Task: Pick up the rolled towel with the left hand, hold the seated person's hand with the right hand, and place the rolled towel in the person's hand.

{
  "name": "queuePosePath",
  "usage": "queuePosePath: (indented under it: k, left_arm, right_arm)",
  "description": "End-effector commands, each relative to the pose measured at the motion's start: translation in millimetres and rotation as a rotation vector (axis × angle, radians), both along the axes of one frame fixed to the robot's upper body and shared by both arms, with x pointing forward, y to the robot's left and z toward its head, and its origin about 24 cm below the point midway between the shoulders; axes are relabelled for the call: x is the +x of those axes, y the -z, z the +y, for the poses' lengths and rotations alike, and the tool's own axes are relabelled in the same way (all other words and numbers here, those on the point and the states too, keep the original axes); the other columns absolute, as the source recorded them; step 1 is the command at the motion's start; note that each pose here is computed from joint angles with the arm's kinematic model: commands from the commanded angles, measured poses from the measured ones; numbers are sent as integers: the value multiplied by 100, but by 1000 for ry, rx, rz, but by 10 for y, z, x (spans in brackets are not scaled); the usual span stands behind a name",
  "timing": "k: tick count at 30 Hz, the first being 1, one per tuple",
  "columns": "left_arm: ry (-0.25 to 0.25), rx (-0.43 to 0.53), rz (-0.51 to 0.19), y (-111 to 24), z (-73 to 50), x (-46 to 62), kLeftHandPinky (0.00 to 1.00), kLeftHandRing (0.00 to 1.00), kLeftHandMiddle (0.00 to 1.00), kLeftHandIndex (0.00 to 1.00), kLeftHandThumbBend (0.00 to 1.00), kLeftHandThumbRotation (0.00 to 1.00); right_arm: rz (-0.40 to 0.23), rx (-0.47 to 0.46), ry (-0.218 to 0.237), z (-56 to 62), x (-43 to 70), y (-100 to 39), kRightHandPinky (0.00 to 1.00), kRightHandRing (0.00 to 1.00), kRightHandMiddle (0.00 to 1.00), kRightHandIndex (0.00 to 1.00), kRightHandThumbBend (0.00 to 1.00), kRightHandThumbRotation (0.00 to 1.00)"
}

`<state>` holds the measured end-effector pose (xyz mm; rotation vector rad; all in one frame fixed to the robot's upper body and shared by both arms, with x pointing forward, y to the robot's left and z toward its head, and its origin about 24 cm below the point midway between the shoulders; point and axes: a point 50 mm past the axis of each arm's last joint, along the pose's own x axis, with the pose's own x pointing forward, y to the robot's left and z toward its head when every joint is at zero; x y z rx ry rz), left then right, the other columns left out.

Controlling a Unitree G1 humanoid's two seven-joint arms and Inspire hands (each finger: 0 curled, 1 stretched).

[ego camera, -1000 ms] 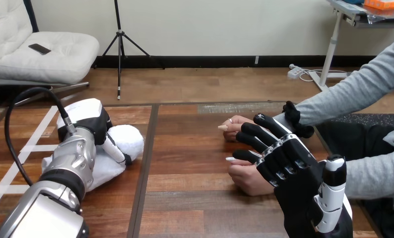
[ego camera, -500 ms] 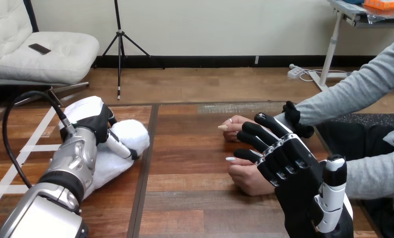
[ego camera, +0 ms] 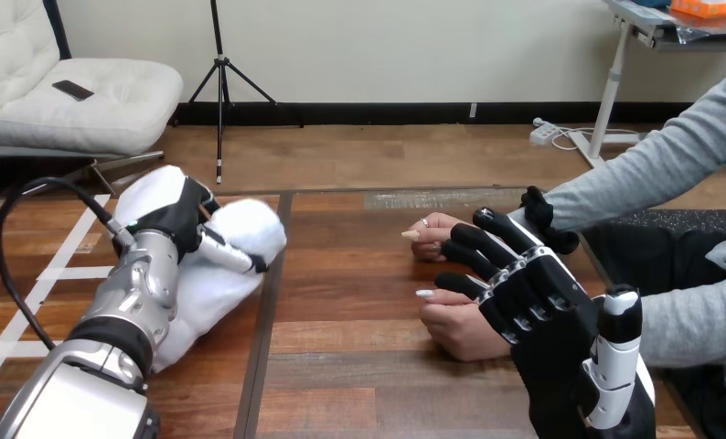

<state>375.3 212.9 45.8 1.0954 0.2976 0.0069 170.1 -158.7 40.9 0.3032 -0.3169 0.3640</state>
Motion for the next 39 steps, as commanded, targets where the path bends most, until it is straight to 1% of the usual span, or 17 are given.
queuePosePath:
  k: [1, 9, 12, 16, 21, 28, 39]
  left_arm:
    - [37, -85, -180, -308, -125, 139, 29, 35, 42, 46, 71, 0]
    - [64, -156, -256, -362, -157, 132, 32, 37, 44, 45, 71, 0]
    - [70, -192, -280, -383, -167, 127, 33, 38, 45, 45, 70, 0]
    - [85, -273, -350, -421, -183, 93, 34, 39, 45, 45, 71, 0]
    - [105, -343, -405, -453, -192, 44, 32, 37, 44, 45, 71, 0]
    - [145, -421, -494, -504, -219, -83, 33, 38, 44, 44, 70, 0]
    - [181, -514, -588, -542, -258, -320, 34, 38, 42, 42, 69, 0]
  right_arm:
    - [-31, -5, 0, 1, 87, -56, 81, 87, 85, 85, 69, 100]
    - [-16, -14, 1, 3, 105, -32, 82, 87, 85, 85, 68, 100]
    - [-10, -33, 0, 0, 113, -20, 84, 88, 86, 86, 68, 100]
    - [-3, -85, 1, -12, 140, 1, 87, 89, 86, 87, 69, 100]
    - [0, -104, -1, -28, 171, 16, 88, 89, 86, 87, 68, 100]
    - [8, -148, -1, -88, 232, 25, 89, 89, 86, 87, 67, 100]
    - [6, -222, 20, -180, 313, 21, 88, 88, 86, 86, 68, 100]
